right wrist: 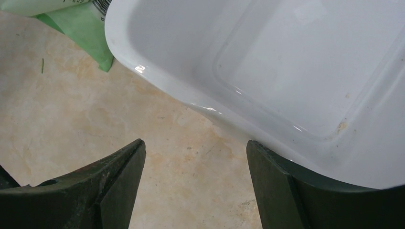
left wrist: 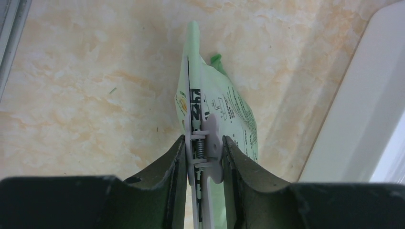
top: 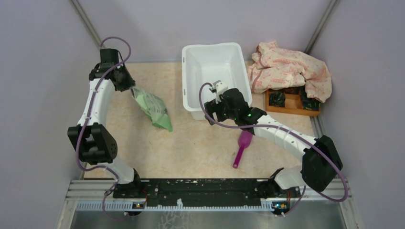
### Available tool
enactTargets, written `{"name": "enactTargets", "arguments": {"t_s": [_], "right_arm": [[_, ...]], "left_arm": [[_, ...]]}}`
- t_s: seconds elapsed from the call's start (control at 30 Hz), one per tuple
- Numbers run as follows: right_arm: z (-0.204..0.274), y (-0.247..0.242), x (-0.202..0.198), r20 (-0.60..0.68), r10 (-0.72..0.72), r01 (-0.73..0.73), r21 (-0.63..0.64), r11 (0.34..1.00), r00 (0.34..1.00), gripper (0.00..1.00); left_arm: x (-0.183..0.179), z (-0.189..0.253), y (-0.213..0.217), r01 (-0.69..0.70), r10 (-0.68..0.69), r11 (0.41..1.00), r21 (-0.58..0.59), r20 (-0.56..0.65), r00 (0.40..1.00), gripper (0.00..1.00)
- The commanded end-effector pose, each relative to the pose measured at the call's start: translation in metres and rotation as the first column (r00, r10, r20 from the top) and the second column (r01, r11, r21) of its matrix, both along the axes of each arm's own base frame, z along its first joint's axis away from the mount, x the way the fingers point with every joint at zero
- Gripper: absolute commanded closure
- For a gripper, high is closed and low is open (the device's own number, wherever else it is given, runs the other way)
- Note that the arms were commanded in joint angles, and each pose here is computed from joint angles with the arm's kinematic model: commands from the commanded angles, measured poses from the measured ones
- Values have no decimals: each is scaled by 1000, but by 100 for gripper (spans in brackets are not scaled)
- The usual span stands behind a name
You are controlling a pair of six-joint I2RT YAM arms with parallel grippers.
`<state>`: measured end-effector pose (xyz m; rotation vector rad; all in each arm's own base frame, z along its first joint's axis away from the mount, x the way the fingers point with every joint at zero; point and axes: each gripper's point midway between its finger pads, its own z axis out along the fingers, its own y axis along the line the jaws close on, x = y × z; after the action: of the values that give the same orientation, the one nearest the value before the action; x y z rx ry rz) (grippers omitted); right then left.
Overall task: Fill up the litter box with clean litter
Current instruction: Remove the clamp from the cat litter bag.
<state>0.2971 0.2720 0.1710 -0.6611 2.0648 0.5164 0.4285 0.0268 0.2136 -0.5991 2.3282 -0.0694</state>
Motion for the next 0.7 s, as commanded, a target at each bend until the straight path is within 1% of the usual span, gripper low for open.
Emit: {"name": "enactTargets", "arguments": {"t_s": [0.0, 0.03, 0.1, 0.17, 0.2, 0.23, 0.27, 0.3, 0.47, 0.53, 0.6, 0.63, 0.67], "right_arm": [[11, 10, 2, 33, 22, -23, 32, 999, 999, 22], [10, 10, 2, 31, 22, -23, 30, 999, 999, 22], [9, 10, 2, 26, 22, -23, 25, 999, 999, 22], [6, 10, 2, 20, 24, -24, 22, 999, 1000, 22], [6, 10, 2, 18, 26, -26, 20, 999, 1000, 22], [5, 10, 1, 14, 27, -27, 18, 999, 1000, 21], [4, 10, 2, 13, 27, -27, 17, 999, 1000, 20], [4, 11, 2, 12, 27, -27, 16, 1000, 1000, 20], [1, 13, 1, 6, 32, -32, 4, 999, 999, 18], [0, 14, 1, 6, 33, -33, 1, 999, 999, 18], [-3, 14, 1, 0, 33, -33, -5, 999, 999, 17], [-3, 13, 1, -1, 31, -31, -7, 999, 1000, 17], [-4, 13, 1, -4, 29, -29, -10, 1000, 1000, 17]], "left_arm": [[-3, 20, 1, 50, -52, 998, 44, 56, 997, 91], [-2, 23, 0, 61, -64, 997, 48, 74, 995, 86], [-4, 28, -1, 77, -83, 995, 60, 106, 991, 66], [-5, 33, -1, 85, -95, 993, 76, 136, 986, 51], [-7, 36, 1, 78, -90, 993, 85, 148, 985, 41], [-8, 37, 3, 71, -84, 993, 94, 151, 985, 28], [-8, 39, 5, 67, -82, 993, 102, 154, 985, 11], [-9, 40, 6, 64, -81, 992, 112, 153, 985, 3], [-9, 47, 8, 64, -82, 992, 111, 168, 982, 1], [-10, 49, 0, 111, -122, 992, 67, 190, 974, 1], [-9, 54, -8, 178, -170, 984, -8, 243, 955, 1], [-9, 56, -7, 181, -166, 983, -34, 261, 951, 1], [-8, 56, -1, 147, -133, 988, -36, 260, 956, 1]]}}
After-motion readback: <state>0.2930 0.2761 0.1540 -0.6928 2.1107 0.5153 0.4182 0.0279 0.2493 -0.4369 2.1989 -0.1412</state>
